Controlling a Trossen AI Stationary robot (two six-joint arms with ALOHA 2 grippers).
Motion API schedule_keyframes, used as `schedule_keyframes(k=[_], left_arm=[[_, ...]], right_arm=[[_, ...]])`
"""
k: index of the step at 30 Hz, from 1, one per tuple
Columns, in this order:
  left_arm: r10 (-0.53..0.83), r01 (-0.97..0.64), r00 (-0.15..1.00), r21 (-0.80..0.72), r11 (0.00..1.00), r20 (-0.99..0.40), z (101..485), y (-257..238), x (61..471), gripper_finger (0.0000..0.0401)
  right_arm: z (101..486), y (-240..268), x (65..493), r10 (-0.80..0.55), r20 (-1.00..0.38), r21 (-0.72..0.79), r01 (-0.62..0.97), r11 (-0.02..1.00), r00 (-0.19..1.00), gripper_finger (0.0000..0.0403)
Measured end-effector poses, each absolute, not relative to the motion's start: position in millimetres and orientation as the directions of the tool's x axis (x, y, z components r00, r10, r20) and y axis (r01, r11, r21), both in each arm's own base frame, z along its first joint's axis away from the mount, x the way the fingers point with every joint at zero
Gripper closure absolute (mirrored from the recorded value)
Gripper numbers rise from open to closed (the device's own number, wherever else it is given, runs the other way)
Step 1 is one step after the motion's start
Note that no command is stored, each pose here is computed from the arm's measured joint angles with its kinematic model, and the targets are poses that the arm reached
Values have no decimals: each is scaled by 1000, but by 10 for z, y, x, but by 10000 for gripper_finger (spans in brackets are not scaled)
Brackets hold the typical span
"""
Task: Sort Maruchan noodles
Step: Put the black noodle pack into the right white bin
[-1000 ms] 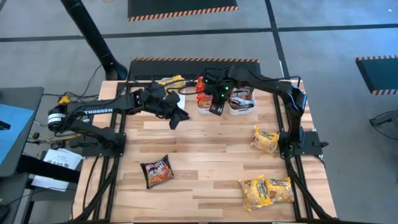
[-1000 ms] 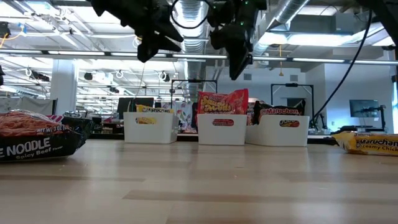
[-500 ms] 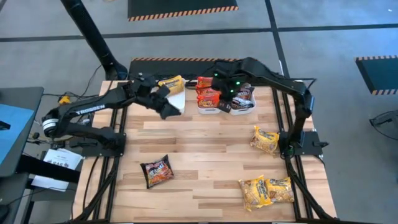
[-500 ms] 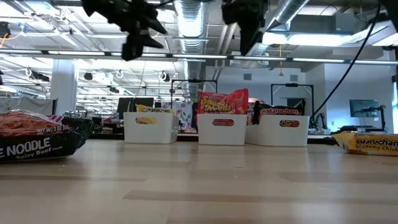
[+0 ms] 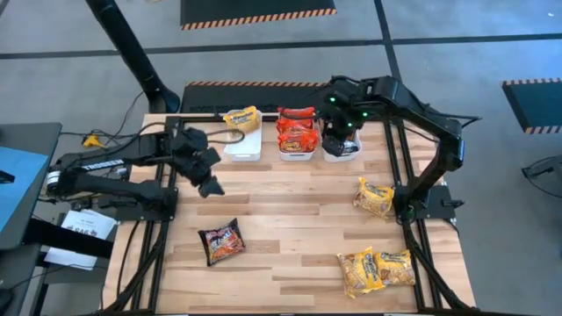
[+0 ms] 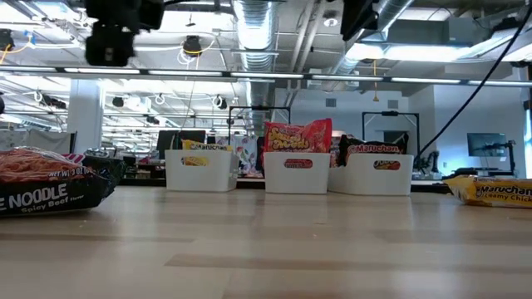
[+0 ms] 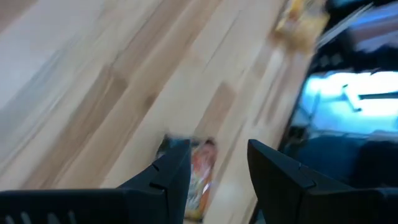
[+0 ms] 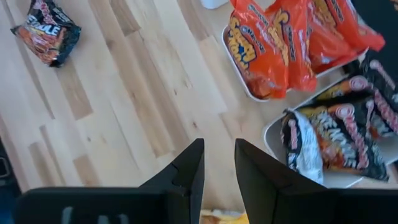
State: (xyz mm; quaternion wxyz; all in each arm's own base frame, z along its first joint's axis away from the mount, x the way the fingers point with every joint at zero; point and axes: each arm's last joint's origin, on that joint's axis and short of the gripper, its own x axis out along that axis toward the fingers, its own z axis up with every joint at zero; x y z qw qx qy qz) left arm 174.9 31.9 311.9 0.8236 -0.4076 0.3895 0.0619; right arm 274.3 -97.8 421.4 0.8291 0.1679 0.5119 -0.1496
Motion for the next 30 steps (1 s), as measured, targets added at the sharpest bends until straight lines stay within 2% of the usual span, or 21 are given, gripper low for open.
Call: schedule_keyframes(k=[7, 14, 20, 24, 30], left_arm=[[-254, -459, 556, -547, 700, -791, 3017, 137, 1692, 257], [-366, -346, 435, -528, 775, -823, 2946, -51, 1685, 248], [-363, -328, 362, -482, 812, -858, 2796, -156, 1773, 224], [-346, -340, 309, -443, 829, -886, 2570, -228, 1827, 221], [-375, -308, 358, -487, 817, -855, 2325, -336, 1912, 227]], right_arm=[[4221, -822, 2773, -50, -901, 181, 479, 859, 430, 287], [4195, -567, 2868, -8, -905, 217, 477, 852, 426, 287], [4194, -260, 2915, 36, -904, 260, 482, 836, 425, 287], [4194, -22, 2930, 70, -904, 281, 460, 843, 422, 287], [4197, 296, 2923, 74, -902, 279, 443, 852, 425, 287]])
